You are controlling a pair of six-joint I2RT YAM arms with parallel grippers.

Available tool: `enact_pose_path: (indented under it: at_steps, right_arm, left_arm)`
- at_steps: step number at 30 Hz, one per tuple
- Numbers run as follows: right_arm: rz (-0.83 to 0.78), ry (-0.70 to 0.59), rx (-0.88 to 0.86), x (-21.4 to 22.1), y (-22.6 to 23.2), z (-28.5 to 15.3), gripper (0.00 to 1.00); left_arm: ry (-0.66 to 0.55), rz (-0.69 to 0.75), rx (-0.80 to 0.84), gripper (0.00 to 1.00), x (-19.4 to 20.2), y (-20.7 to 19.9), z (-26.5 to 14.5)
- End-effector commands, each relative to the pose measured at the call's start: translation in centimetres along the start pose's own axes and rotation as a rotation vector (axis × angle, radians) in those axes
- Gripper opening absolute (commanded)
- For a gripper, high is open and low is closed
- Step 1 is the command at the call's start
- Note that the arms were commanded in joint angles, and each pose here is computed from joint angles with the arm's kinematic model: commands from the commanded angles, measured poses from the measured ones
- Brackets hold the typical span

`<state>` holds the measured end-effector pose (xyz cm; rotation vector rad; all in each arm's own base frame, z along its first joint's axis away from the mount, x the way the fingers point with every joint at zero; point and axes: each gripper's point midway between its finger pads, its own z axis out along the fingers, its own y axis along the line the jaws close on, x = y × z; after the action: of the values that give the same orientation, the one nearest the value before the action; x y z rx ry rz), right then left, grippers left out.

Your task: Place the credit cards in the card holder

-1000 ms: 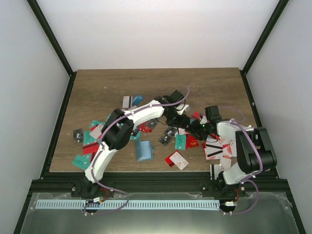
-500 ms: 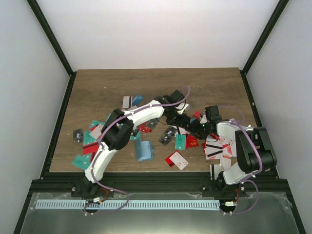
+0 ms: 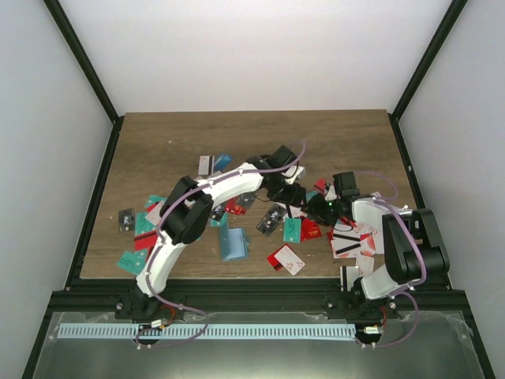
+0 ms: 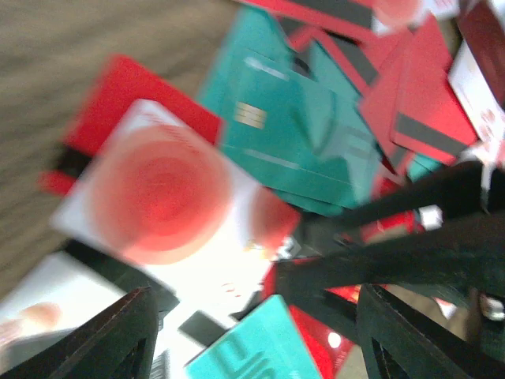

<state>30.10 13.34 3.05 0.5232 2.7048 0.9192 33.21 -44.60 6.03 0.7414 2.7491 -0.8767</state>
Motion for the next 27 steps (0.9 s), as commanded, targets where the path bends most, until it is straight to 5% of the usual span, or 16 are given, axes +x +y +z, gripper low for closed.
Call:
enact_pose_path:
  at_steps: [1, 11, 27]
  right_arm:
    - [0.010, 0.127, 0.064, 4.0, -1.8, -0.7, 0.44]
    - [-0.002, 0.116, 0.036, 3.8, -1.1, -1.1, 0.46]
    - [0.073, 0.039, -0.007, 1.4, 0.1, -1.3, 0.47]
  left_arm:
    - [-0.318, -0.021, -0.124, 0.70, -6.2, 2.4, -8.5]
    - [-0.303, 0.007, -0.043, 0.75, -2.5, 0.8, -12.7]
    - [-0.257, -0.030, -0.036, 0.72, -8.1, 4.9, -3.3]
